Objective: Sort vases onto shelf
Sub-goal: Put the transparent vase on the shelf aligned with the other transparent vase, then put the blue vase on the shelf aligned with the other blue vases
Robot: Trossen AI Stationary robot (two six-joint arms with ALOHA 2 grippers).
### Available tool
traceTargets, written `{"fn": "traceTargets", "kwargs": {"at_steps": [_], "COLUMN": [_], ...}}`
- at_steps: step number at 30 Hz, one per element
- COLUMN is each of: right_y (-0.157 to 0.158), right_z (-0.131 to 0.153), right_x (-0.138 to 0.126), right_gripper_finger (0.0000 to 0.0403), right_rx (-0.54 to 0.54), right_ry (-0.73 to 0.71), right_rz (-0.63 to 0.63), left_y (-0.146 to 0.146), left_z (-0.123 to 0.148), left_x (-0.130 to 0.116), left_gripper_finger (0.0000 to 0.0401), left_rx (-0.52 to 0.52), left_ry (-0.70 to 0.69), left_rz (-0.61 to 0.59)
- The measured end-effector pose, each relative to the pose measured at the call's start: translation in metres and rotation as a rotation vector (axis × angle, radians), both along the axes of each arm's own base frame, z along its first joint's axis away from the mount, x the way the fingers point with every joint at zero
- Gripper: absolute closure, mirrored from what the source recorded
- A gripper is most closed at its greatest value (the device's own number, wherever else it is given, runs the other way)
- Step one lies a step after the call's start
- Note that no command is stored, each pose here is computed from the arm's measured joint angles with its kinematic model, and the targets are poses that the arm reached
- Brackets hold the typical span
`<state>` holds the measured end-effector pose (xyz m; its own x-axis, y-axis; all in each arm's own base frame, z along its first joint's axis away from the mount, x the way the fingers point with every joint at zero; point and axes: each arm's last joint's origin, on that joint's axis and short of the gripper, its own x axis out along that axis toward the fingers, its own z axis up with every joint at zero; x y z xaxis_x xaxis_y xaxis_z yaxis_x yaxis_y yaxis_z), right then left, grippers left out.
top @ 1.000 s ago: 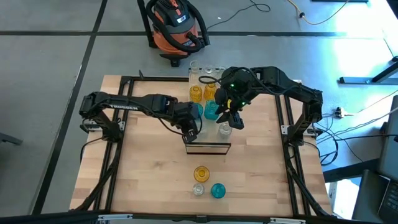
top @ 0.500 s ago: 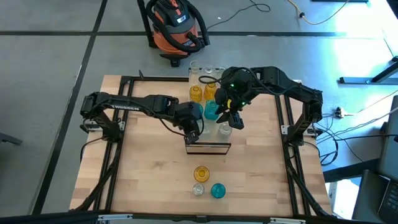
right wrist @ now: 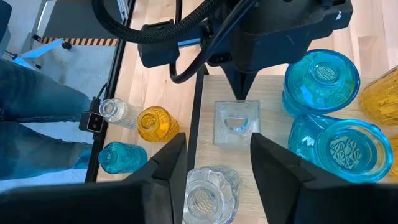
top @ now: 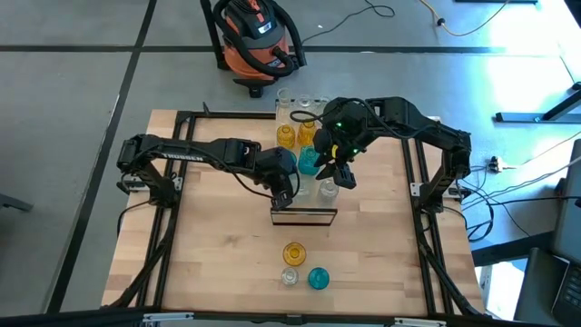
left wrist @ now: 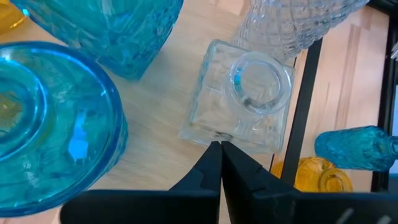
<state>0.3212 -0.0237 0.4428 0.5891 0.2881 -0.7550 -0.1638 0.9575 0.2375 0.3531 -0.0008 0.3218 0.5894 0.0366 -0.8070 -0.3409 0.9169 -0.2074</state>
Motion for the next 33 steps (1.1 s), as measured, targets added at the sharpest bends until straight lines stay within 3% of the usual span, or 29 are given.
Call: {"fn": "traceTargets", "kwargs": {"at_steps": [9,13,19,23,28,33], "right_y": [0.000,0.000,0.007,0.025,0.054,0.091], "right_z": [0.000,0.000,0.003,0.005,0.015,0.018], "right_x": [0.000,0.000,-0.014,-0.030,-0.051,-0.067], "right_gripper_finger": [0.0260,0.0260,0.0260,0.0260,0.0260,0.0260], "right_rx": [0.009,0.014,0.031,-0.031,-0.125,-0.162], "right_ry": [0.005,0.011,0.073,0.155,0.149,0.126], "right_rz": [-0.011,-0.017,-0.038,-0.054,-0.156,-0.296], "left_y": [0.000,0.000,-0.024,-0.044,-0.052,-0.053], "left_z": [0.001,-0.002,0.013,0.026,0.036,0.033], "left_x": [0.002,-0.003,-0.032,-0.061,-0.095,-0.115], "left_gripper_finger": [0.0401,0.0401,0.0401,0.0401,0.0401,0.0401], "left_rx": [0.010,-0.002,-0.005,0.081,0.200,0.211], "left_ry": [-0.024,0.037,0.107,0.160,0.244,0.243], "left_rz": [0.002,0.030,0.024,0.058,0.059,0.054]}}
